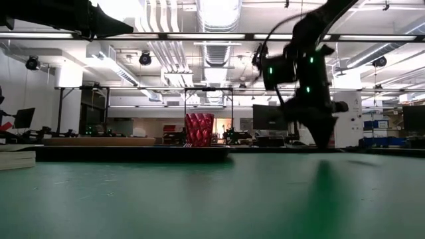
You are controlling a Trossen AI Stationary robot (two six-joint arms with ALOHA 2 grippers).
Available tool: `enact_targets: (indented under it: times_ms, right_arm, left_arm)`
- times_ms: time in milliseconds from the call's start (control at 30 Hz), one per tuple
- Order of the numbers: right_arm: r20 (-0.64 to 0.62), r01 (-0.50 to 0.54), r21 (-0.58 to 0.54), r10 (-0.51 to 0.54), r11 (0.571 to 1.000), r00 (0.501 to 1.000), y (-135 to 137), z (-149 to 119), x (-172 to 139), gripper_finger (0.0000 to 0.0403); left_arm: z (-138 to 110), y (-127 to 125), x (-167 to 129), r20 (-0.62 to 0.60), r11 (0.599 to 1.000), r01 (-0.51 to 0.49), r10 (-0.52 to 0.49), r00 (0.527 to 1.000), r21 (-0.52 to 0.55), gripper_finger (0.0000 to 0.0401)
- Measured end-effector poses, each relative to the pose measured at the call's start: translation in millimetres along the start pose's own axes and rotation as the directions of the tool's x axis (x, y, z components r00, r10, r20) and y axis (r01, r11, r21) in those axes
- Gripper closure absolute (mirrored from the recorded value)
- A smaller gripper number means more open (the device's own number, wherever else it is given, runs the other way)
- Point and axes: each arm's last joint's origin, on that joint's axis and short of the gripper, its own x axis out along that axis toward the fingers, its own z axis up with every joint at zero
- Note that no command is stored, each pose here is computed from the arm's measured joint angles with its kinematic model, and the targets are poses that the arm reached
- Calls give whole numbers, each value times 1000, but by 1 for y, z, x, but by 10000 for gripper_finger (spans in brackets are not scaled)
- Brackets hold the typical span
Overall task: Pick and place plate/cup/fork/spoon on tray
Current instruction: Move the blue spoon to the center of the table
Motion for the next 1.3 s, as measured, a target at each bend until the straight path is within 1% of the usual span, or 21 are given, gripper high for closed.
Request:
enact_targets:
  times_ms: [200, 367, 467, 533, 600, 700, 767, 833, 900, 967, 1067, 1200, 1300]
  right_arm:
    - [137, -66, -41, 71, 997, 988, 9, -6, -43, 393]
    - [291, -94, -121, 125, 988, 949, 30, -15, -84, 394]
    - [353, -105, -195, 170, 975, 920, 47, -22, -105, 394]
    - [374, -90, -301, 204, 949, 905, 59, -28, -114, 394]
    - [381, -51, -418, 226, 907, 897, 73, -33, -118, 394]
    - [385, -11, -548, 264, 836, 884, 94, -39, -119, 394]
    - [383, 17, -623, 286, 782, 878, 108, -43, -121, 394]
    - [376, 52, -690, 295, 722, 878, 122, -47, -119, 394]
    - [360, 84, -748, 297, 658, 884, 137, -50, -113, 394]
    - [314, 84, -813, 312, 577, 897, 152, -54, -106, 394]
    - [249, 75, -884, 330, 461, 911, 173, -59, -95, 394]
    - [215, 106, -933, 295, 345, 931, 200, -63, -76, 394]
    - [196, 121, -954, 265, 275, 944, 215, -64, -63, 394]
  left_arm:
    - [0, 0, 0, -1, 1000, 0, 0, 1000, 0, 397]
    - [-2, -2, 4, -20, 1000, 5, -5, 1000, 7, 397]
    - [-3, -4, 8, -27, 1000, 7, -7, 1000, -9, 397]
    - [-2, -5, 11, -12, 998, 6, -6, 1000, -55, 397]
    - [-1, -8, 14, 9, 995, 41, -40, 999, -93, 397]
    - [2, -13, 18, 43, 974, 143, -137, 990, -176, 397]
    - [4, -17, 21, 58, 942, 212, -204, 977, -258, 397]
    - [1, -25, 23, 42, 907, 263, -264, 964, -329, 397]
    - [-5, -35, 25, 7, 877, 293, -314, 949, -381, 397]
    - [-10, -47, 28, -40, 856, 298, -346, 937, -421, 397]
    - [-13, -62, 32, -92, 842, 269, -350, 932, -468, 397]
    - [-13, -81, 35, -140, 818, 246, -366, 920, -520, 397]
    - [-13, -94, 36, -163, 793, 256, -404, 900, -553, 397]
